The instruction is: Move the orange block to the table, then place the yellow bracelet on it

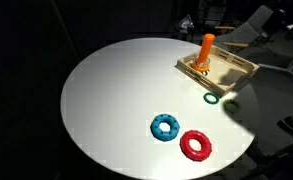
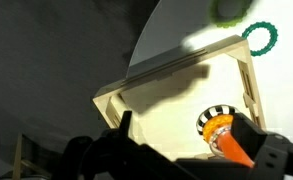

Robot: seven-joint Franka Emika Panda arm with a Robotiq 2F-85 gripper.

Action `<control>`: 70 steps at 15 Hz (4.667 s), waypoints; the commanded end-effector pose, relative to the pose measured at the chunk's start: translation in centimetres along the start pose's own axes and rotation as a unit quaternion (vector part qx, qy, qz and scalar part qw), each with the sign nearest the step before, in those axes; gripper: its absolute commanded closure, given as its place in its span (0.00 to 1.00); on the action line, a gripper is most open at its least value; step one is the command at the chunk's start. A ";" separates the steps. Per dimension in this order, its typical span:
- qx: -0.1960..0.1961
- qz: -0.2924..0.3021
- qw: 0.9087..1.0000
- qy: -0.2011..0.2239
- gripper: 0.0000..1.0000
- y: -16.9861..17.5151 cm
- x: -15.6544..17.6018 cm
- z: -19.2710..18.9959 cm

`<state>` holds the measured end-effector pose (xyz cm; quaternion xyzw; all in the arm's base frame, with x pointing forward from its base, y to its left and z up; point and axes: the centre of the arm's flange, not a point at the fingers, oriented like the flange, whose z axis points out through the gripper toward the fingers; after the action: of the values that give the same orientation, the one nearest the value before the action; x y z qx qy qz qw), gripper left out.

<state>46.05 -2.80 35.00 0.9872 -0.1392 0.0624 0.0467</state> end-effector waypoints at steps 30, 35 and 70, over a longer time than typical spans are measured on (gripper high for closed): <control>0.021 -0.065 0.987 0.144 0.73 -11.9 13.2 7.7; 0.018 -0.054 0.985 0.164 0.81 -11.5 13.9 5.1; 0.094 -0.161 0.973 0.132 0.81 -18.3 -2.3 2.3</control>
<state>50.80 15.16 31.26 0.9852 0.0240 0.1675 -0.0278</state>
